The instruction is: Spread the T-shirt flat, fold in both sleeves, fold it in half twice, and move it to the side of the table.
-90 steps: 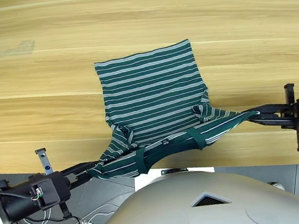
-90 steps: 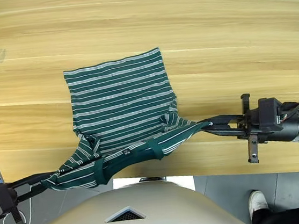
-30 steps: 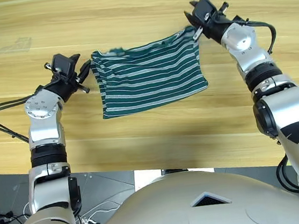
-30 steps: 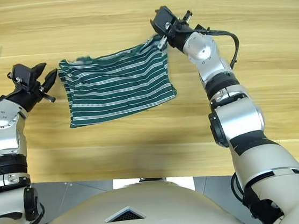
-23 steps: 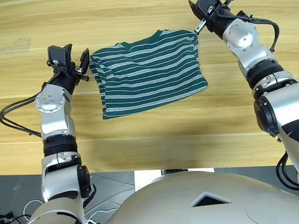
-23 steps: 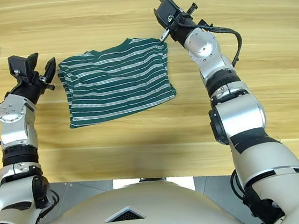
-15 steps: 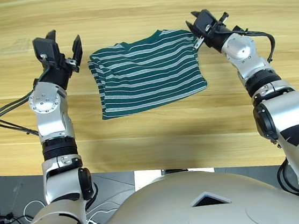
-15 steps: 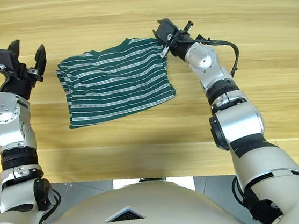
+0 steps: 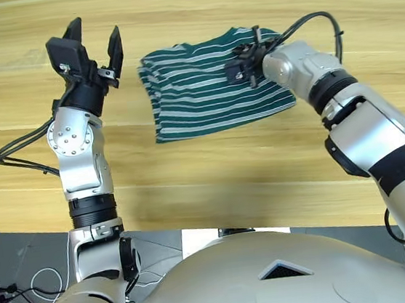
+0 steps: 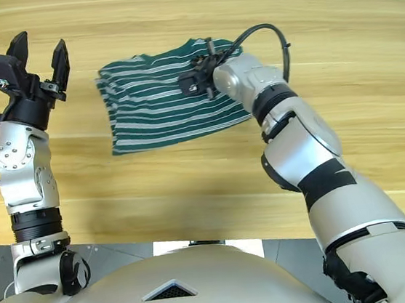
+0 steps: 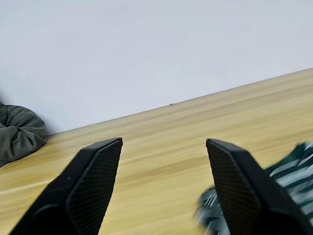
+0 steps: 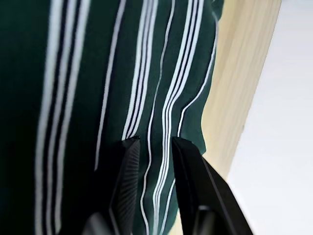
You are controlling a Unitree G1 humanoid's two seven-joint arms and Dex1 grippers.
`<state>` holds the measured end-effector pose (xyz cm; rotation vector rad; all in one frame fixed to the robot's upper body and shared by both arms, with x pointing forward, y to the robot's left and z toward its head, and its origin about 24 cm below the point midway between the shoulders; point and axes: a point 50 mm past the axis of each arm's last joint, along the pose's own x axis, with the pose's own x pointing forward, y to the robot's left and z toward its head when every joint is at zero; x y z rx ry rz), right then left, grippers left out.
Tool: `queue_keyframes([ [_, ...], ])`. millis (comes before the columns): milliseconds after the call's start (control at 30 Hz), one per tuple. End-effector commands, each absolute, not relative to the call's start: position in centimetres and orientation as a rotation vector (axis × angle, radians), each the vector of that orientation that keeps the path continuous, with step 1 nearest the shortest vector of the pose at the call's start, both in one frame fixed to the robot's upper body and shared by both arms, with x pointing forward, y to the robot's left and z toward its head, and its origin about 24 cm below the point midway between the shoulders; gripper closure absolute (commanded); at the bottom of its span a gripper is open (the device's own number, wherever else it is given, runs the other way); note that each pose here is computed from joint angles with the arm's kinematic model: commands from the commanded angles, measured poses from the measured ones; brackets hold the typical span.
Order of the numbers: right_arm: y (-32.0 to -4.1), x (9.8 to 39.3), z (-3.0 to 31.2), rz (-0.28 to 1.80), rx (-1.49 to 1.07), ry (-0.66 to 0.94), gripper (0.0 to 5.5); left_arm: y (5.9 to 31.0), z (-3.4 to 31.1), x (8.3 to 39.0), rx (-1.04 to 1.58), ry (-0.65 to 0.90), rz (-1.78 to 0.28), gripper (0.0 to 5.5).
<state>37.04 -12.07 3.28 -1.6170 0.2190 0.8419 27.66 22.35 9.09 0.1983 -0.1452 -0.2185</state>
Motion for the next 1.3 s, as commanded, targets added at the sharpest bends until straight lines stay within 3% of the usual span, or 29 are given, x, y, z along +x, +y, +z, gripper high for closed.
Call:
queue_keyframes([
  [33, -22.4, 34.7, 0.9, 0.723, -1.655, 0.585, 4.29, 22.2, 8.7, 26.8, 0.201, -0.127, -0.205, 2.32],
  [100, -25.2, 34.5, 2.0, 0.659, -1.578, 0.585, 4.29, 22.2, 9.0, 26.3, 0.201, -0.141, -0.197, 2.32],
  [200, -25.4, 33.4, 2.1, 0.796, -1.401, 0.533, 4.29, 21.8, 9.3, 25.6, 0.196, -0.151, -0.194, 2.32],
  [300, -22.4, 31.2, 2.2, 1.061, -1.321, 0.261, 4.29, 20.8, 9.2, 25.3, 0.193, -0.142, -0.217, 2.32],
  [400, -16.3, 25.0, 4.4, 1.384, -1.118, -0.052, 4.29, 20.4, 9.1, 24.2, 0.180, -0.133, -0.229, 2.32],
  [467, -14.1, 22.0, 6.0, 1.506, -1.032, -0.148, 4.29, 19.9, 9.1, 24.0, 0.184, -0.134, -0.252, 2.32],
  [567, -12.4, 20.4, 8.0, 1.540, -0.968, -0.243, 4.29, 19.3, 9.2, 24.0, 0.160, -0.142, -0.281, 2.32],
  [967, -11.5, 19.2, 8.8, 1.528, -0.902, -0.207, 4.29, 18.7, 9.1, 24.1, 0.156, -0.139, -0.286, 2.32],
  [1167, -13.9, 22.3, 8.2, 1.371, -1.002, -0.124, 4.29, 19.1, 9.2, 23.9, 0.157, -0.143, -0.273, 2.32],
  [1300, -14.9, 22.6, 6.4, 1.385, -1.071, -0.044, 4.29, 19.3, 9.3, 23.9, 0.158, -0.146, -0.267, 2.32],
])
